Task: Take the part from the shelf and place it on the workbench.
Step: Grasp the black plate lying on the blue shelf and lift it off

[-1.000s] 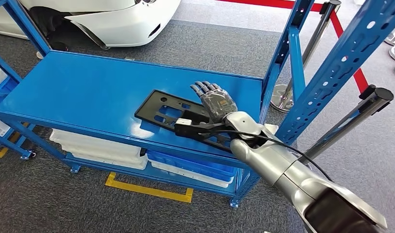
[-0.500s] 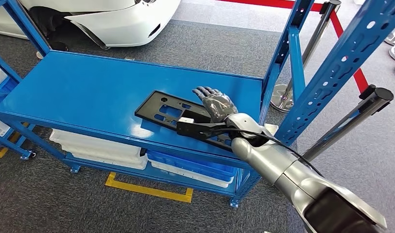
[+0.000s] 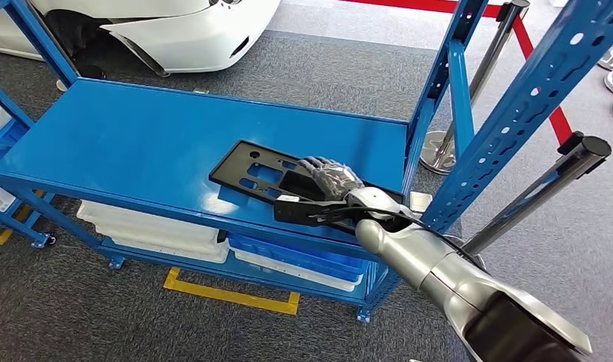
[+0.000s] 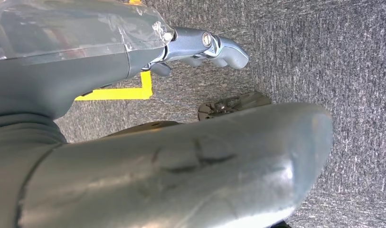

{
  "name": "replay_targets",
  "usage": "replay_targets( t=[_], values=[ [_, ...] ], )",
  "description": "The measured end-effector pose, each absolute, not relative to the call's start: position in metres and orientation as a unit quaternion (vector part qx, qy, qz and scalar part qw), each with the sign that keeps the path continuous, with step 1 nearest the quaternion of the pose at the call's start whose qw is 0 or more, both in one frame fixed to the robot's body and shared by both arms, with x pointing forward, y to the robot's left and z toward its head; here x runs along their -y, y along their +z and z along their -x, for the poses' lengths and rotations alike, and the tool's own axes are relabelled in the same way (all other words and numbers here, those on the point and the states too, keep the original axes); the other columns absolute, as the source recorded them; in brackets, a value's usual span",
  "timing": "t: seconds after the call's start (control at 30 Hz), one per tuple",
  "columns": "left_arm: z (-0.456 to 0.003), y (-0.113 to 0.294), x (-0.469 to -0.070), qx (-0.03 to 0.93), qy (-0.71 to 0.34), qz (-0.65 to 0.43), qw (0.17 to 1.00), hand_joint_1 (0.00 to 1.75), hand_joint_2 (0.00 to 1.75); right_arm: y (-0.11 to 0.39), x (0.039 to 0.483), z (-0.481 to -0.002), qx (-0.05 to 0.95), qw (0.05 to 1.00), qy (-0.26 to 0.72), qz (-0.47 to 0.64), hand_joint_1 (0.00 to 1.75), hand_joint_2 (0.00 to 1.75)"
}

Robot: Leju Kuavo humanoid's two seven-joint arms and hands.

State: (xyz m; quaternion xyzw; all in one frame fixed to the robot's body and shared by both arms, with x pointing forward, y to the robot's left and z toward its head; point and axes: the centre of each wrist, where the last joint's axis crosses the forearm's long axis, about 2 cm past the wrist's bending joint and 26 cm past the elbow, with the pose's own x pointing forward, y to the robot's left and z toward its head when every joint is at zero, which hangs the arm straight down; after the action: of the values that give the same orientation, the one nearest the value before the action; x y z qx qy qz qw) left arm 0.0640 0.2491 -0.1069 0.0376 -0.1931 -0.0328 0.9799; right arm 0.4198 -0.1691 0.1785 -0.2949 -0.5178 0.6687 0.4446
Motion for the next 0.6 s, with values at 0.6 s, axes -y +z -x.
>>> replay_targets(
  t=[0.6],
  values=[
    [-0.064, -0.107, -0.249, 0.194, -0.035, -0.037, 0.98, 0.0, 0.0, 0.165, 0.168, -0.416, 0.498, 0.443, 0.686, 0.292, 0.0, 1.75]
  ],
)
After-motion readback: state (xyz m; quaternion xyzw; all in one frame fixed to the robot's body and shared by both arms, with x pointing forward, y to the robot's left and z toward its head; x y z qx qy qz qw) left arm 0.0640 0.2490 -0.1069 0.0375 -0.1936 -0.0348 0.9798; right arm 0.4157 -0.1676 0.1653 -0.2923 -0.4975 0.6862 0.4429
